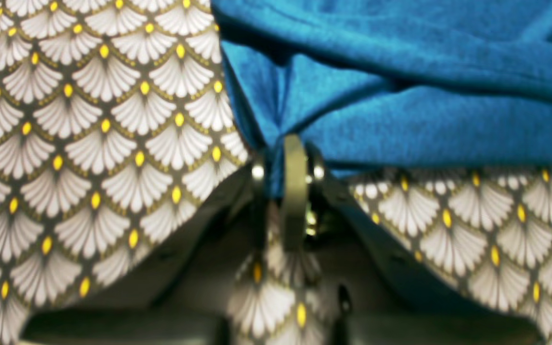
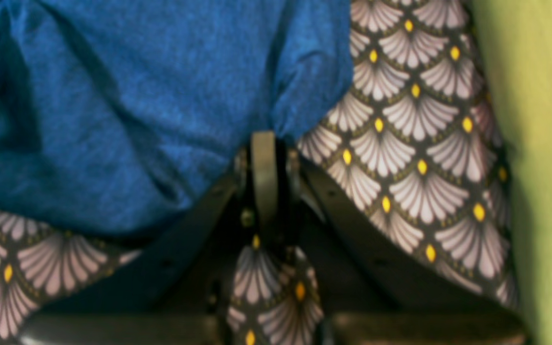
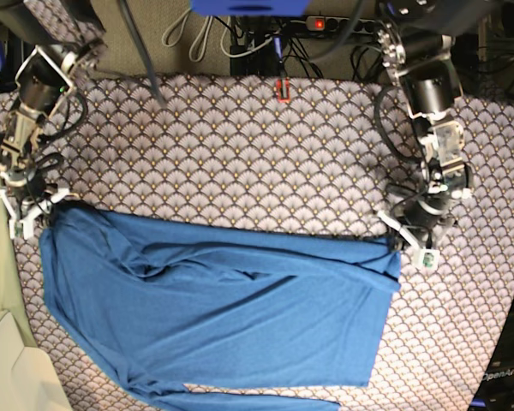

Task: Fold the T-shirt properly
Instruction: 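Pull the grasped edge toward the arms with both grippers, spreading the shirt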

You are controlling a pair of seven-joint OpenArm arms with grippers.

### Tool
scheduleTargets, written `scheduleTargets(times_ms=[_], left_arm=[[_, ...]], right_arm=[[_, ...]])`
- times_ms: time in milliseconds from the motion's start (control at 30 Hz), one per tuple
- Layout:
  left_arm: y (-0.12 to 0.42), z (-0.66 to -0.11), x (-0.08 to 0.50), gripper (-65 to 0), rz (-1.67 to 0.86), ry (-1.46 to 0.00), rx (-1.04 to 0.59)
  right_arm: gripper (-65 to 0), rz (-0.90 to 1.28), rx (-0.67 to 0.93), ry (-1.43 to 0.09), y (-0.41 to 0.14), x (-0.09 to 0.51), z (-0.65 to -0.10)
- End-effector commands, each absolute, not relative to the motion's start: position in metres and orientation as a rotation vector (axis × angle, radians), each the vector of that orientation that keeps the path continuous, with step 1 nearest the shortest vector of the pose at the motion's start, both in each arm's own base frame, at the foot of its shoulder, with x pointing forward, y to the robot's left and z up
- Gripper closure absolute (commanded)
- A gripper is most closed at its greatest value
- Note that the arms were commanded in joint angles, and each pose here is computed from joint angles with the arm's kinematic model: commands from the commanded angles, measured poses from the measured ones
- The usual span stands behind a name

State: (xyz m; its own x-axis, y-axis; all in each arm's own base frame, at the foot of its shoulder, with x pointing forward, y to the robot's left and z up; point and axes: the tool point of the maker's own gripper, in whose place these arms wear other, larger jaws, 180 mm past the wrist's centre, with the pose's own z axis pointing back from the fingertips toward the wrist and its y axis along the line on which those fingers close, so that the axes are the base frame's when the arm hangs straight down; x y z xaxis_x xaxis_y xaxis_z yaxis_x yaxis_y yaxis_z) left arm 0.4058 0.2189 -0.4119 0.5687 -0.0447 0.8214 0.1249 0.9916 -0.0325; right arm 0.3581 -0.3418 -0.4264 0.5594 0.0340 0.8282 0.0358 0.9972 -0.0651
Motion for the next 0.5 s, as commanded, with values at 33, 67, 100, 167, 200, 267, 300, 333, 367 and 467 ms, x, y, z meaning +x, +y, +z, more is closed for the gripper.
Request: scheduleTargets(times_ms=[33, 67, 100, 167, 200, 267, 300, 333, 367, 467], left_arm=[[0.231, -0.389, 0.415, -0.4, -0.103, -1.005, -0.054], [0.235, -0.388, 0.412, -0.4, -0.110, -0.999, -0.040], [0.237, -0.387, 0.410, -0.4, -0.116, -0.998, -0.028], [0.239, -0.385, 0.402, -0.4, -0.127, -1.003, -0.010], [0.241, -0.384, 0.398, -0.4, -0.132, -1.005, -0.001], [0.242, -0.381, 0.393, -0.4, -0.140, -1.011, 0.012], [0.243, -0.380, 0.391, -0.4, -0.145, -1.014, 0.018], [0.243, -0.380, 0.387, -0.4, -0.150, -1.014, 0.025], [0.244, -0.381, 0.382, -0.4, -0.154, -1.011, 0.030], [0.244, -0.383, 0.368, -0.4, -0.166, -1.000, 0.045]], right_arm=[[0.0, 0.009, -0.117, -0.948, -0.355, 0.352, -0.425], [0.0, 0.008, -0.117, -0.941, -0.355, 0.348, -0.428], [0.0, 0.010, -0.121, -0.935, -0.356, 0.345, -0.430], [0.0, 0.019, -0.145, -0.936, -0.360, 0.337, -0.427], [0.0, 0.029, -0.164, -0.938, -0.363, 0.332, -0.424], [0.0, 0.045, -0.179, -0.944, -0.358, 0.327, -0.422], [0.0, 0.051, -0.184, -0.948, -0.356, 0.326, -0.420], [0.0, 0.052, -0.196, -0.955, -0.358, 0.324, -0.417], [0.0, 0.054, -0.200, -0.958, -0.357, 0.323, -0.416], [0.0, 0.062, -0.217, -0.958, -0.356, 0.318, -0.413]])
